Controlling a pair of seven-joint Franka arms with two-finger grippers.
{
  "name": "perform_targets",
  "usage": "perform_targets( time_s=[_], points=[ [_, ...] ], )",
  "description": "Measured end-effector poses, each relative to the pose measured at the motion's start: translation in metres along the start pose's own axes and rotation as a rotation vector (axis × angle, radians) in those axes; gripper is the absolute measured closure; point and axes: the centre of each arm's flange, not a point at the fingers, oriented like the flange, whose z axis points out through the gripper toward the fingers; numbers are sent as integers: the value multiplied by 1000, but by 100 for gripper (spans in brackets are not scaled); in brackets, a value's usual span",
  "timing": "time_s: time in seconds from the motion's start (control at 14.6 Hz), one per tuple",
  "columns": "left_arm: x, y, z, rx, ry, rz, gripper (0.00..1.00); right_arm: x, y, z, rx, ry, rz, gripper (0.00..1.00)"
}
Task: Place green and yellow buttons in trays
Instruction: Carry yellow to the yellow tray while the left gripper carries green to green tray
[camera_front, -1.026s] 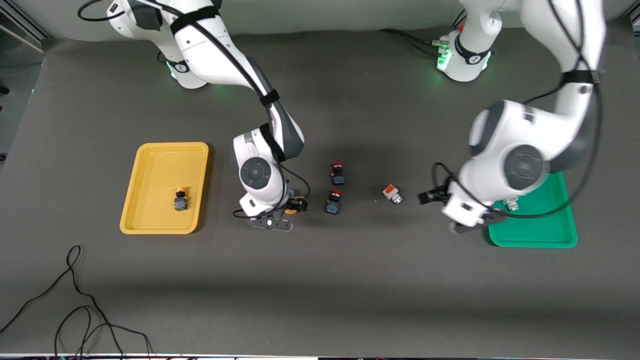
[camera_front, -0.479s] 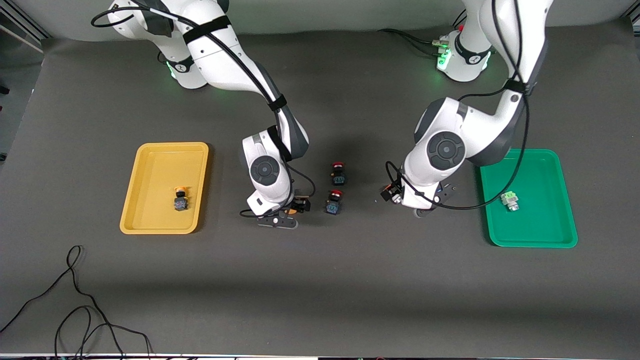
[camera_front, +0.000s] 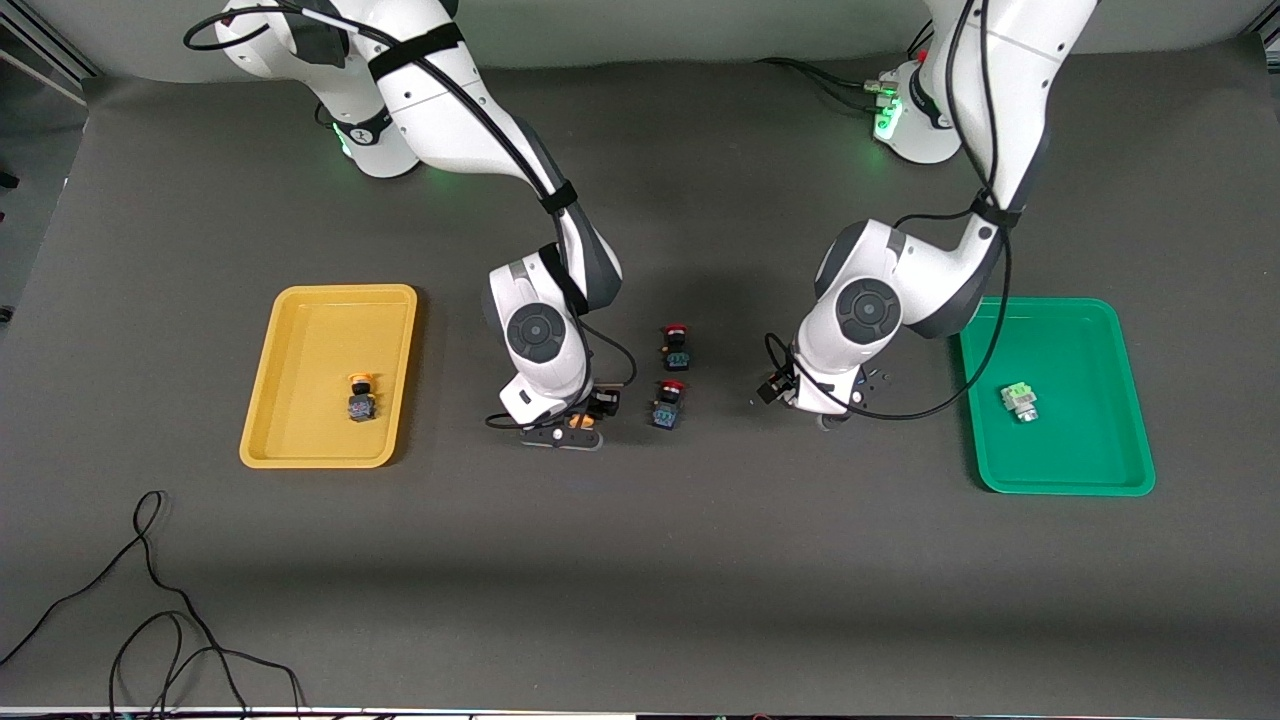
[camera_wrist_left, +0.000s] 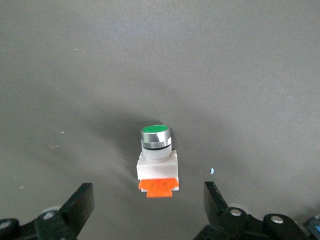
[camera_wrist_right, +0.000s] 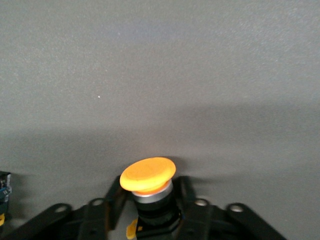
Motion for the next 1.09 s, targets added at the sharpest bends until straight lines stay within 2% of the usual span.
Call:
perform_targets(
  time_s=[0.07, 0.27, 0.41, 0.48, 0.62, 0.75, 0.82, 1.09],
  points=[
    [-1, 1, 8, -4, 0, 2, 2, 1, 0, -2, 3, 3, 2, 67],
    [-5, 4, 25, -9, 3, 13, 3, 8, 4, -19, 11, 12, 14, 67],
    [-6, 5, 32, -4, 13, 27, 4, 18, 16, -46, -2, -15, 37, 67],
    [-5, 4, 33, -2, 19, 32, 11, 25, 25, -67, -5, -30, 53, 67],
    [-5, 5, 33, 2, 29, 44, 36, 39, 49, -116, -2, -61, 83, 67],
    [-5, 5, 33, 5, 37, 54, 56, 51, 84, -169, 6, -105, 88, 67],
    [-5, 5, 32, 5, 39, 57, 59, 56, 106, -193, 12, -128, 88, 67],
    [-8, 6, -1, 41, 35, 63, 59, 75, 199, -256, 32, -185, 55, 67]
  ],
)
